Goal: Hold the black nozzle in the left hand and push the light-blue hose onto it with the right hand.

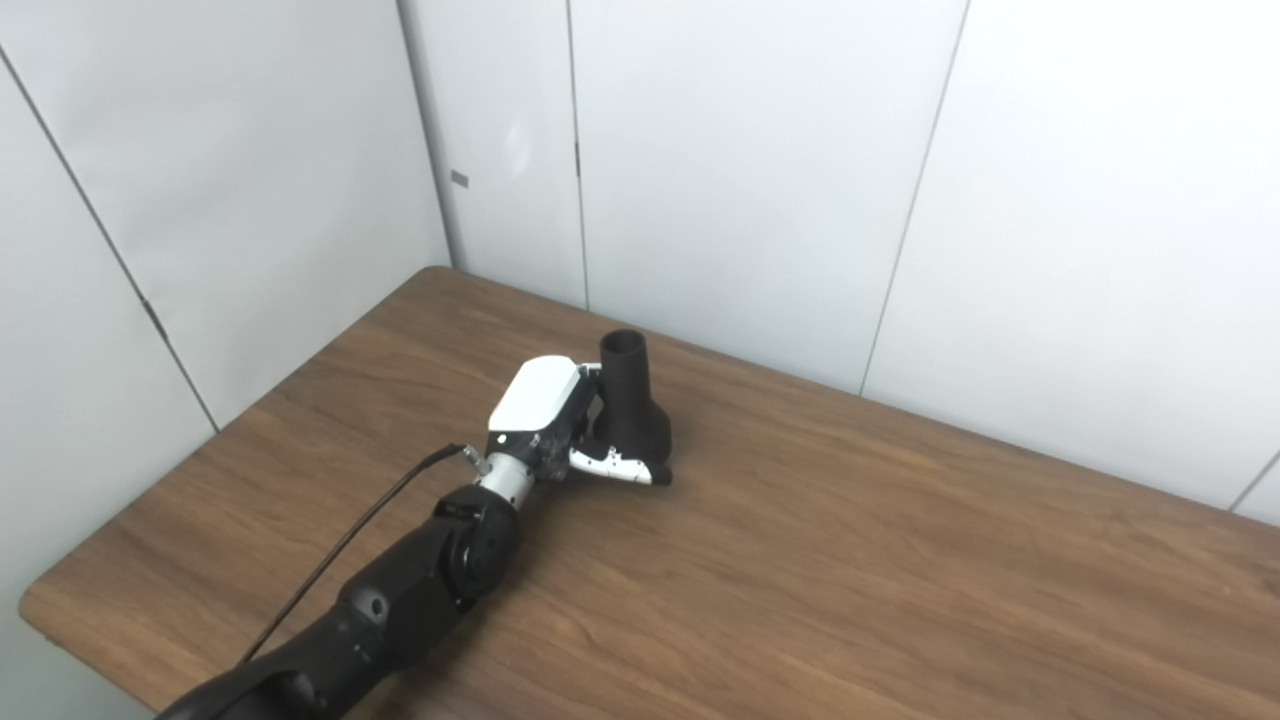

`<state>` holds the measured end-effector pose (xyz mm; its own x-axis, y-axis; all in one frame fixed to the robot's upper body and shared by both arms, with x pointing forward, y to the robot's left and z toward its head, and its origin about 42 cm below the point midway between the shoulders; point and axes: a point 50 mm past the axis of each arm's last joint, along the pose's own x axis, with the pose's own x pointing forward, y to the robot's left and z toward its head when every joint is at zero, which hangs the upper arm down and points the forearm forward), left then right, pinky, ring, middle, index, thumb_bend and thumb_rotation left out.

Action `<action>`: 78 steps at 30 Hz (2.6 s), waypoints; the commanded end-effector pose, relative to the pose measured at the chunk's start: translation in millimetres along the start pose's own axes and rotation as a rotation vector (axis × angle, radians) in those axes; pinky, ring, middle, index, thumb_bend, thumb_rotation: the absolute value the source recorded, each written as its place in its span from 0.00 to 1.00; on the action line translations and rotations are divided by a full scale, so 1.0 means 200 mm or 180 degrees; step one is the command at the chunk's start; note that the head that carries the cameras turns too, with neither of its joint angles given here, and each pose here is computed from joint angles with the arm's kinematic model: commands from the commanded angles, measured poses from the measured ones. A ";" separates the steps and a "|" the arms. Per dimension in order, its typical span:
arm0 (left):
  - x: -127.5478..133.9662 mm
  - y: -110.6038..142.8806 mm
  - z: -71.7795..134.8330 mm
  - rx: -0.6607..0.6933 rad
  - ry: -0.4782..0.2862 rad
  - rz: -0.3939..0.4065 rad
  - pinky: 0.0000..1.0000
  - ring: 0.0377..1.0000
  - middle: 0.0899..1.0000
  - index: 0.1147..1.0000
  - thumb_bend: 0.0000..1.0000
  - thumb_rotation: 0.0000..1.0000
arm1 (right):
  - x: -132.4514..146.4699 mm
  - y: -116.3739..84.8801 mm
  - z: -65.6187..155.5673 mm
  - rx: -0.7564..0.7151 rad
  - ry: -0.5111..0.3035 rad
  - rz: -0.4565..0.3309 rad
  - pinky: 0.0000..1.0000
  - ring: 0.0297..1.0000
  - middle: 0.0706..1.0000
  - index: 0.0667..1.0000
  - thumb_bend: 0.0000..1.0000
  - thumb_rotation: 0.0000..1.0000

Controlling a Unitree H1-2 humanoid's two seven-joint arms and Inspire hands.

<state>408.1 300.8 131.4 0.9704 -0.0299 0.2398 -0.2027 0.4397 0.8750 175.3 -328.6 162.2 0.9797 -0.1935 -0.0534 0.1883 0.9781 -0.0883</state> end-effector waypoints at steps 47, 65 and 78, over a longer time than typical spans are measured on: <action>-0.82 -0.66 0.66 -0.0460 -0.2466 -0.1378 0.35 0.44 0.41 0.46 0.52 0.00 | 0.05 -0.10 0.51 -0.0761 -0.1029 -0.1029 0.41 0.50 0.54 0.45 0.49 0.15; -0.91 -0.62 0.62 -0.0625 -0.2591 -0.1607 0.35 0.45 0.42 0.45 0.52 0.00 | 0.49 -0.07 0.52 -0.1159 -0.1019 -0.1352 0.79 0.88 0.91 0.93 0.95 0.52; -0.96 -0.58 0.55 -0.0630 -0.2619 -0.1589 0.35 0.45 0.42 0.45 0.52 0.00 | 0.80 -0.07 0.40 -0.1114 -0.0901 -0.1347 0.92 0.98 1.00 1.00 0.93 0.47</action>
<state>317.0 146.5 113.5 0.4384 -0.8553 0.2760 0.0301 0.3209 0.9466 319.1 -358.1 198.2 0.8476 -0.5134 0.1342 0.5207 0.7558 -0.3972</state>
